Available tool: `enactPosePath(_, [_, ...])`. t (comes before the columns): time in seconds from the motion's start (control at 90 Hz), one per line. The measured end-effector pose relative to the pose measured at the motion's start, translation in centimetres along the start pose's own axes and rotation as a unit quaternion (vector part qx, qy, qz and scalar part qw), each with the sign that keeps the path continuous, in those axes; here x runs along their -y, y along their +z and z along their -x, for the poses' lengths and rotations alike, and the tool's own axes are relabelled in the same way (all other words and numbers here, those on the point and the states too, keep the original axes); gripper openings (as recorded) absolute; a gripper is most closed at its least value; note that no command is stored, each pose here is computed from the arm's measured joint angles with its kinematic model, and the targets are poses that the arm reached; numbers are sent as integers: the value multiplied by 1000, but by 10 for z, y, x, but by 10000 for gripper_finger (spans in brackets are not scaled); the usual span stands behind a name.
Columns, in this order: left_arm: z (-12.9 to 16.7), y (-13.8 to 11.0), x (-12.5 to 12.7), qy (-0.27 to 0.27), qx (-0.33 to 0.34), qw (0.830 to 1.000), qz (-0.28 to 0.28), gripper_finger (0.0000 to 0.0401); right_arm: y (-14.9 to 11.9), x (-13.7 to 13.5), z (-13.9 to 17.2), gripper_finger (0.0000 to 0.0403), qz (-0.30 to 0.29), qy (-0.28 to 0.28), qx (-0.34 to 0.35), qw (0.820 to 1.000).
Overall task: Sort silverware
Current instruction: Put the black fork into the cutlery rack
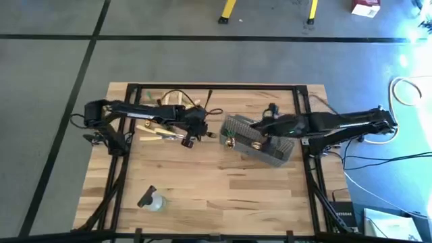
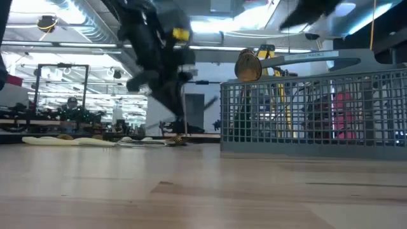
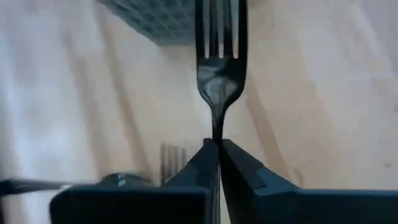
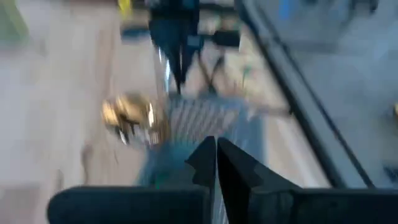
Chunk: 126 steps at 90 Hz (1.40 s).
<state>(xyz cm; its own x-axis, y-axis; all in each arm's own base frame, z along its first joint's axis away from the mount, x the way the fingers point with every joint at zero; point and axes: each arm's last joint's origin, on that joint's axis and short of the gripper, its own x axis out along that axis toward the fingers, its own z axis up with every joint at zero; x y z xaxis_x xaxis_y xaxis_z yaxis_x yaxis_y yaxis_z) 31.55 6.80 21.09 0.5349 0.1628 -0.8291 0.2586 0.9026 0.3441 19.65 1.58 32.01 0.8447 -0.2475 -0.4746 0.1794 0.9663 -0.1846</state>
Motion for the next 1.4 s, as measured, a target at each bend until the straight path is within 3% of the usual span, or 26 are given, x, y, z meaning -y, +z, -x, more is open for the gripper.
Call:
enactPosePath(0.222, [64, 6, -1, 67, 54, 992, 89, 0, -7, 2, 21, 3, -21, 22, 183, 983])
enactPosePath(0.378, [99, 3, 4, 108, 70, 983, 134, 0, -31, -4, 7, 13, -58, 34, 255, 965])
enactPosePath(0.5, [112, 16, 7, 113, 151, 967, 169, 0, -43, -11, -9, 33, -88, 50, 314, 944])
enactPosePath(0.744, [113, 53, 15, 76, 308, 936, 152, 0, -34, -25, -43, 91, -71, 44, 261, 962])
enactPosePath(0.867, [113, 59, 17, 77, 333, 928, 148, 0, -26, -31, -58, 106, -42, 39, 214, 975])
enactPosePath(1.144, [117, 65, 18, 56, 369, 916, 148, 0, 11, -26, -100, 108, -21, 5, 187, 982])
enactPosePath(1.4, [119, 68, 23, 54, 377, 915, 132, 0, 34, -21, -127, 108, -13, 78, 197, 977])
